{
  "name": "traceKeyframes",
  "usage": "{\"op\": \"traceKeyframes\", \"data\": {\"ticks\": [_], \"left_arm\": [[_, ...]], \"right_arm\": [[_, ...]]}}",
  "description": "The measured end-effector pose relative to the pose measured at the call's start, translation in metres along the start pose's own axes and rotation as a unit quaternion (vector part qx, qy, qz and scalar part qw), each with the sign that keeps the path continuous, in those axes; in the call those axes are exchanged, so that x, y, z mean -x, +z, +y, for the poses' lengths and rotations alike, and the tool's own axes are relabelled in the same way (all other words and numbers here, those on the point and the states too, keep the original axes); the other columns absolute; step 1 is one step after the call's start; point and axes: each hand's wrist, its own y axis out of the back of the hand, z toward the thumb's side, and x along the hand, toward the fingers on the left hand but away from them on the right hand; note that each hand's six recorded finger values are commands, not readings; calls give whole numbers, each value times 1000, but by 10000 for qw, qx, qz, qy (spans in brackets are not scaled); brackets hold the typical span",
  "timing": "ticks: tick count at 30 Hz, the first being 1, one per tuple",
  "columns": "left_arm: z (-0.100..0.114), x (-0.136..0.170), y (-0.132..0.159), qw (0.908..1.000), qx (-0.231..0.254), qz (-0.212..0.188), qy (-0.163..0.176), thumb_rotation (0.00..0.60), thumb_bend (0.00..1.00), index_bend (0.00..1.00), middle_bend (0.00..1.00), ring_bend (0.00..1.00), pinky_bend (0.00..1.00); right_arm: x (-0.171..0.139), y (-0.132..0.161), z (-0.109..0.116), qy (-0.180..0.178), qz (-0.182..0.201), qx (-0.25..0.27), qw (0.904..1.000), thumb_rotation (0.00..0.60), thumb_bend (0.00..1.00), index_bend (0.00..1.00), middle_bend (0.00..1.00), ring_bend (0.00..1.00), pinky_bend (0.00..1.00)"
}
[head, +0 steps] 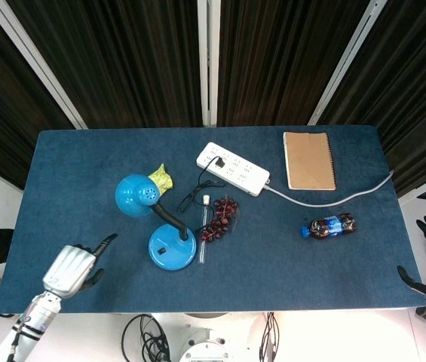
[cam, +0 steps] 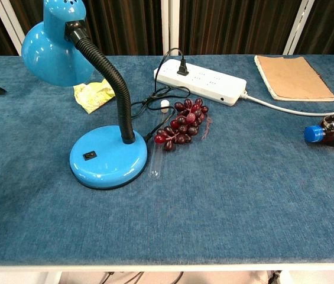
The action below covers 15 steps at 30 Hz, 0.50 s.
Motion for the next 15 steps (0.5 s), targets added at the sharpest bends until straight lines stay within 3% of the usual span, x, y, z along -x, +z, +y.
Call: {"op": "traceKeyframes", "data": {"ticks": [6, 15], "left_arm": [[-19, -28, 34, 9985, -110, -404, -348, 600, 370, 85, 743, 687, 668], [-36, -43, 44, 9967, -96, -467, -662, 600, 376, 85, 747, 687, 668]], "right_arm": [[0, -3, 1, -2, -49, 9, 10000, 600, 176, 0, 0, 0, 0], [1, -9, 0, 27, -124, 57, 9999, 600, 176, 0, 0, 0, 0]]}}
